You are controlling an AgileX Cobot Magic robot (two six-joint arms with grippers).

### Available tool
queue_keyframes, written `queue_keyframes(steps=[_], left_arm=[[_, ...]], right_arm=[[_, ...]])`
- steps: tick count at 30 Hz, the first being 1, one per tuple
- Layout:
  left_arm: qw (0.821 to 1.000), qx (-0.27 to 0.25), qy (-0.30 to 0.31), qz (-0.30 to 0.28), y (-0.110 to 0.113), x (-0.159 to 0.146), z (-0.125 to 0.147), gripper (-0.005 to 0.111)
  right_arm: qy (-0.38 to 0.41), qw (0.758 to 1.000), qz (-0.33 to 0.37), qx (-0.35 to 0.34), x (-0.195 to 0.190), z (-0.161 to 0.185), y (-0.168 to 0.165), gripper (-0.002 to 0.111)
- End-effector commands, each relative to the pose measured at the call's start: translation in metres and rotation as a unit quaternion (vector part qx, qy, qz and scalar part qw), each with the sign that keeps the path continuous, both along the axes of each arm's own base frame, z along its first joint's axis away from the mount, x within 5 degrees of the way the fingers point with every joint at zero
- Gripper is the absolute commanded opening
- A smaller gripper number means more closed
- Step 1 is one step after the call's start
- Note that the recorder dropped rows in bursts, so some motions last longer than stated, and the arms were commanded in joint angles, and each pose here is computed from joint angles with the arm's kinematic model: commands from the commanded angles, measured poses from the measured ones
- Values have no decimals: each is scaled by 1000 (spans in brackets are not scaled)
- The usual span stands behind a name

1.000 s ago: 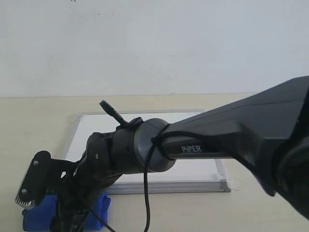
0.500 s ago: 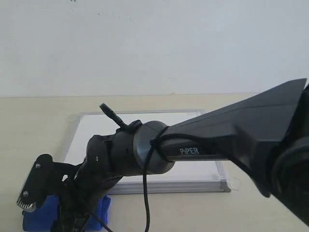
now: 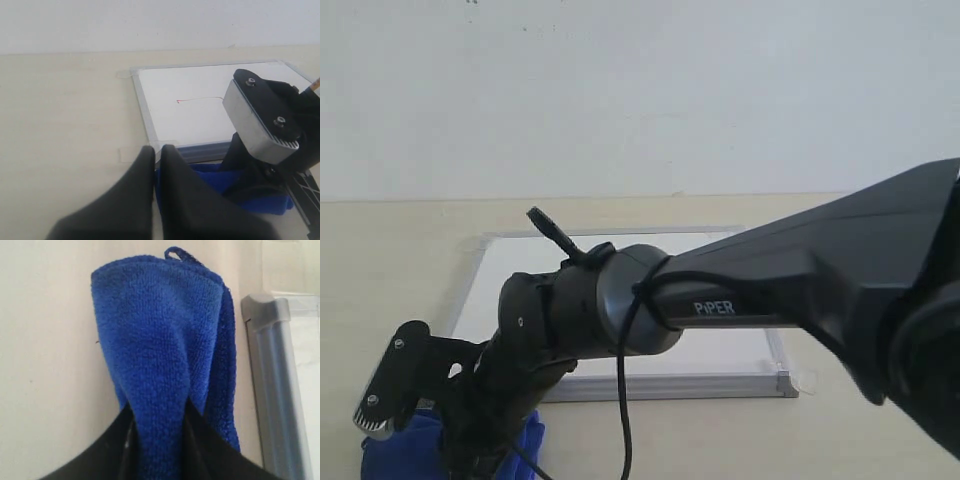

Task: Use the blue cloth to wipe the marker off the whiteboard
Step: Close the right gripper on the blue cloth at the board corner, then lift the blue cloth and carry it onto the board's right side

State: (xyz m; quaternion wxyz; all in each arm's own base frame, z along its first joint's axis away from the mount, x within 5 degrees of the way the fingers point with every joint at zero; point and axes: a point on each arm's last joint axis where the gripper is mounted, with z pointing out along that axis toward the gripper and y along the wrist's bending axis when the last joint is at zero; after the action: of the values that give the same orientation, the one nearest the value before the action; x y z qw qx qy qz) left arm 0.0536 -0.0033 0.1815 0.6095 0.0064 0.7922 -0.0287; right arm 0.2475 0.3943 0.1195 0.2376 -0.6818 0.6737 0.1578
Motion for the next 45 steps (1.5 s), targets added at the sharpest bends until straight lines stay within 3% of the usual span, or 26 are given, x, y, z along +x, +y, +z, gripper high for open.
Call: queue_keyframes(steps=[1, 8, 16, 20, 28, 36, 40, 45], left_arm=[[1000, -5, -5, 0, 0, 0, 1, 4], [1000, -5, -5, 0, 0, 0, 1, 4], [1000, -5, -5, 0, 0, 0, 1, 4], [1000, -5, -5, 0, 0, 0, 1, 4], [1000, -5, -5, 0, 0, 0, 1, 4], [1000, -5, -5, 0, 0, 0, 1, 4], [1000, -5, -5, 0, 0, 0, 1, 4], [1000, -5, -5, 0, 0, 0, 1, 4]], right_arm=[[35, 999, 7, -21, -7, -4, -3, 0], [40, 999, -22, -16, -5, 2, -3, 0], [-11, 989, -146, -20, 4, 63, -21, 0], [-50, 974, -222, -11, 17, 94, -39, 0], [-22, 924, -378, 43, 64, 137, -100, 0], [-21, 878, -478, 20, 123, 125, -173, 0], [-26, 873, -488, 11, 140, 102, -183, 0], [-70, 886, -456, -39, 154, 66, -184, 0]])
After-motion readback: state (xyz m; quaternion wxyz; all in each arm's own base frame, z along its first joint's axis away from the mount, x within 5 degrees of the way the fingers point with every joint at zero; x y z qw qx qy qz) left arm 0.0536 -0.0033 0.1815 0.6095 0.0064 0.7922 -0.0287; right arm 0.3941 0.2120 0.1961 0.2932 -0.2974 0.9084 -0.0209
